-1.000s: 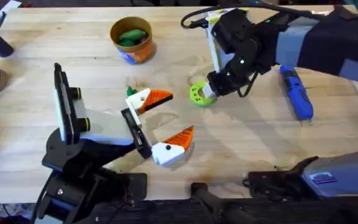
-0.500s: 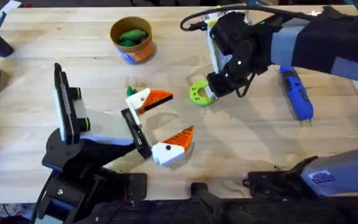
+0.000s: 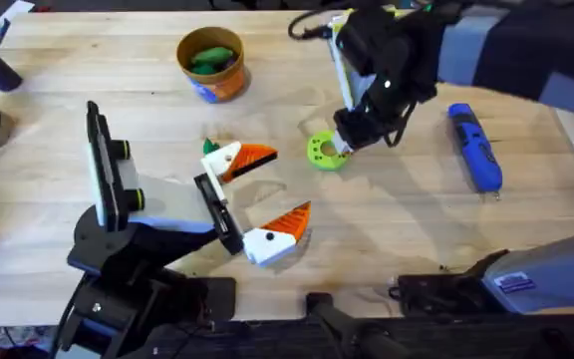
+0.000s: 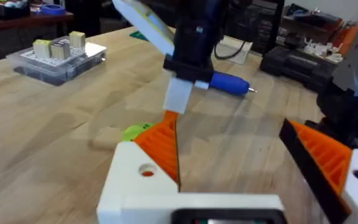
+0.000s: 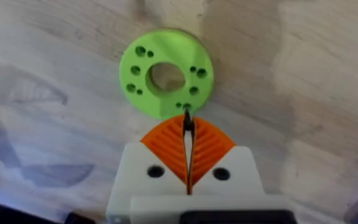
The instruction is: Pick up the gripper from the table and insert it into the empty holder that is missing its gripper. Then pick up a screw, insert it into the mounting hole, and use the screwdriver to tighten it. Finally, clean up the table by picking up the vegetable and placing it into the bucket.
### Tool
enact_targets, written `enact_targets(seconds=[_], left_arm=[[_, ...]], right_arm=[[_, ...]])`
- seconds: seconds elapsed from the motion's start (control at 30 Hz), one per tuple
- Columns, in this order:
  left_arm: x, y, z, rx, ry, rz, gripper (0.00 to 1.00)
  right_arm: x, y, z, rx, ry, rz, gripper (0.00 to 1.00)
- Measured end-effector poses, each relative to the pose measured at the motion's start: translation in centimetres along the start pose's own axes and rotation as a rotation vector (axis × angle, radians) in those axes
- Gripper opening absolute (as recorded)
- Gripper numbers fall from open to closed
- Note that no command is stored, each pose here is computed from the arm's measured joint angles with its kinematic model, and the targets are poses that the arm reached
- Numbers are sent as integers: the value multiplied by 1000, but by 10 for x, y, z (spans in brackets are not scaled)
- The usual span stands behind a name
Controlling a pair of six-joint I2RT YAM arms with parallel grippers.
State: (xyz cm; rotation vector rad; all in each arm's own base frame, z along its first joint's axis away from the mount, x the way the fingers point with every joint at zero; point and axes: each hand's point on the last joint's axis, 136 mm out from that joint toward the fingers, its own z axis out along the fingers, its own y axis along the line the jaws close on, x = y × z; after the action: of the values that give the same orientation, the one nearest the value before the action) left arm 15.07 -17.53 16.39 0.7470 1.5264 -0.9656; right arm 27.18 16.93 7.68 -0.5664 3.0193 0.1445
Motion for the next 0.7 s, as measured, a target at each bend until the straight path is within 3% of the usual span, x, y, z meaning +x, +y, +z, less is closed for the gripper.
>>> enact_targets(seconds=[0.37,0.7], left_arm=[[0,0,0,0,0,0,992],[0,0,0,0,0,0,992]], right_arm=[[-18,22,-81,-12,-50,-49,6],[-31,117,-146,-101,-240,-332,6]])
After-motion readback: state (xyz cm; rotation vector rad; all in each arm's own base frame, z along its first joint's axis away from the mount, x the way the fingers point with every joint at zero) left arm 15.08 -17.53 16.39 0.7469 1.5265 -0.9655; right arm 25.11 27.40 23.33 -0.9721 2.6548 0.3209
